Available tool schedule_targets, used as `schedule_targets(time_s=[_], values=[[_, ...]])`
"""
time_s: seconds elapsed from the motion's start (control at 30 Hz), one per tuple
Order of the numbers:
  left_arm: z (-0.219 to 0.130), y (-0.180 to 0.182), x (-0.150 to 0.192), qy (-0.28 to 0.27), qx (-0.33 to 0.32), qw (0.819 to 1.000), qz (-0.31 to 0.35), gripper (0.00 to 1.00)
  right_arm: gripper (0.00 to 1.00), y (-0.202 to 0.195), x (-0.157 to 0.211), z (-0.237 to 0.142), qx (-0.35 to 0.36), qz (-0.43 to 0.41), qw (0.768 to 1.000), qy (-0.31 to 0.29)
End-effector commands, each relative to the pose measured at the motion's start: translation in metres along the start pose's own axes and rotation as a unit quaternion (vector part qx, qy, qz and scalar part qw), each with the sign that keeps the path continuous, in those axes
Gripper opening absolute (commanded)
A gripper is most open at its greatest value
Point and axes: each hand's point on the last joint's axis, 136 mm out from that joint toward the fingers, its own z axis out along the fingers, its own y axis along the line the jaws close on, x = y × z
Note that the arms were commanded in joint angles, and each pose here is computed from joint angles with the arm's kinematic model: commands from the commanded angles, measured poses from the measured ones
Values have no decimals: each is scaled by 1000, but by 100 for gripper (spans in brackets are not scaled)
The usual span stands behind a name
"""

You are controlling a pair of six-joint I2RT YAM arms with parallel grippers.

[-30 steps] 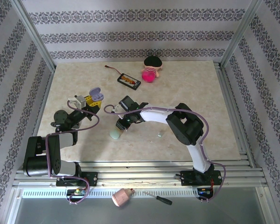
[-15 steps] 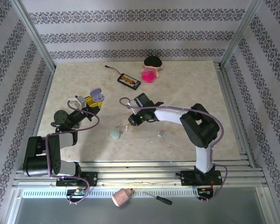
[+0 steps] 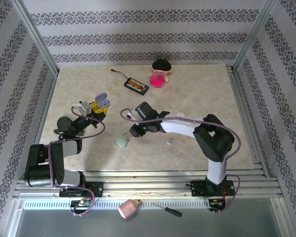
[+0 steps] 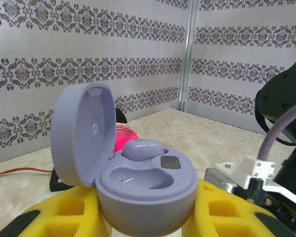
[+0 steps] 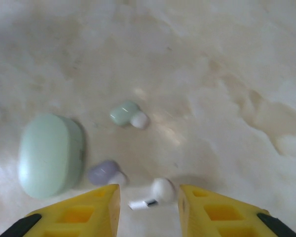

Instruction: Insert the wireless bluetooth earbuds into the charging case

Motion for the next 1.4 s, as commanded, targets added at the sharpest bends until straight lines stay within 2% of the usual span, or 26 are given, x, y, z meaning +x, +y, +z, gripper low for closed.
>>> schedule_targets(time_s=[0.0, 0.2, 0.37, 0.83, 1.17, 1.37], values=[[-2, 6, -13, -23, -22, 999, 19, 14, 36, 13, -2, 13, -5, -12, 1000, 8], [-5, 14, -12, -19, -43, 999, 19, 14, 40, 28, 6, 35, -47, -15, 998, 25], [-6, 13, -12, -19, -43, 999, 20, 14, 41, 26, 17, 47, -52, -17, 997, 54], [-5, 14, -10, -18, -42, 999, 18, 14, 35, 45, 25, 31, -103, 2, 993, 66], [-6, 11, -12, -21, -38, 999, 20, 14, 35, 33, 13, 30, -103, 16, 993, 55], [-7, 10, -12, -19, -38, 999, 23, 14, 38, 35, 8, 40, -133, 7, 989, 61]])
